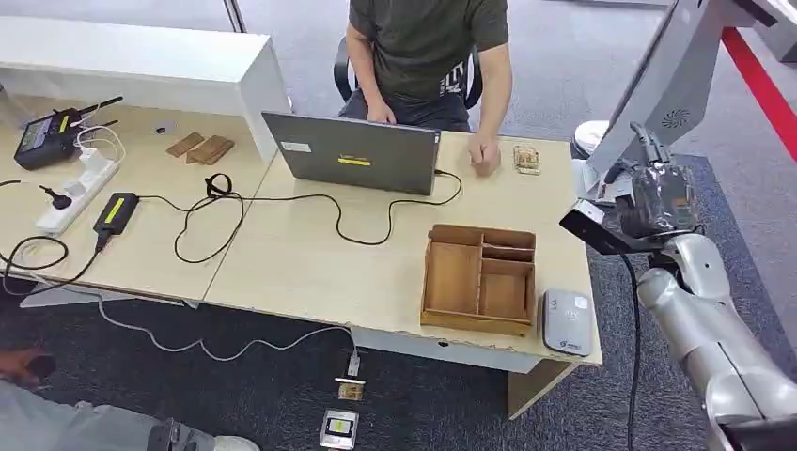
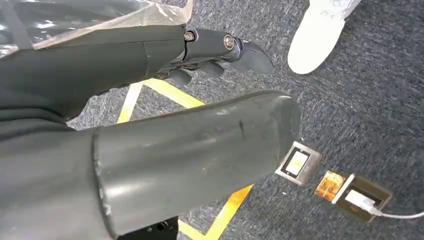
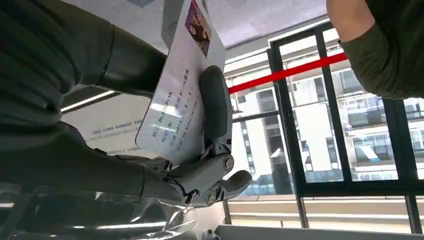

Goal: Pass the card to the sensor for recognition and then transmit it.

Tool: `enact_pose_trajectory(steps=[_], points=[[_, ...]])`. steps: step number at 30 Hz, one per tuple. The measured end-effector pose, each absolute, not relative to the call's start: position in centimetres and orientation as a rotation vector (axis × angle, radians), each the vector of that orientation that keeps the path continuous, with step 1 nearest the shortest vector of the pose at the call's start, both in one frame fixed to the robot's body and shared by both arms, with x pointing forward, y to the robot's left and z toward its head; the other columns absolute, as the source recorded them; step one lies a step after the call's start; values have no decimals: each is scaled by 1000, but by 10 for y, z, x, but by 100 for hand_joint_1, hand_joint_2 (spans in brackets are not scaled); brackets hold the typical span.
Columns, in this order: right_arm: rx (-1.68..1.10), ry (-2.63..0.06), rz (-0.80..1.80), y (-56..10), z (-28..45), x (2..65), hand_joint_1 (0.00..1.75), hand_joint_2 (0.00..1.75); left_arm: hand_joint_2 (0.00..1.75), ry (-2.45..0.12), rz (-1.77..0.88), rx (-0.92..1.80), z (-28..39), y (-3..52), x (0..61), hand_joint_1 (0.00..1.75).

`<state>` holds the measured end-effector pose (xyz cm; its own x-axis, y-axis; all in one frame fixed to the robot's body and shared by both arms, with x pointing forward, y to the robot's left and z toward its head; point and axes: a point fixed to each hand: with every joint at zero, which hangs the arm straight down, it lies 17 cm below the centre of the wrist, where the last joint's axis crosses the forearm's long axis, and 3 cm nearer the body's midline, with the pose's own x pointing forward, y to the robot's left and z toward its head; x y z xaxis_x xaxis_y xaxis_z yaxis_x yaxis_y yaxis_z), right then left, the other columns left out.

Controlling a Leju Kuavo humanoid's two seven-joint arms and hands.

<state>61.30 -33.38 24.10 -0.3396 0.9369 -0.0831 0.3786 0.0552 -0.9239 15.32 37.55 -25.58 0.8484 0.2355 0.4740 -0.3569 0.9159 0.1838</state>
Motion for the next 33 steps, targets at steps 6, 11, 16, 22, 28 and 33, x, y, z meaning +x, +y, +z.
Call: enact_pose_trajectory(steps=[6,11,16,22,28,33], points=[[-1277,-1730,1264,-343,215,605,175,175,0,-446,317,270,-257,373,150,0],[-1230,-1711,1231,-348,191,596,175,175,0,-431,335,282,-258,374,148,0],[-1158,-1731,1179,-350,165,579,175,175,0,-414,347,292,-259,374,145,0],[-1007,-1759,1122,-341,129,557,175,175,0,-403,357,294,-260,375,143,0],[-865,-1766,1059,-316,107,544,175,175,0,-389,366,309,-261,378,140,0],[-824,-1796,1038,-301,110,540,175,175,0,-390,365,309,-260,378,141,0]])
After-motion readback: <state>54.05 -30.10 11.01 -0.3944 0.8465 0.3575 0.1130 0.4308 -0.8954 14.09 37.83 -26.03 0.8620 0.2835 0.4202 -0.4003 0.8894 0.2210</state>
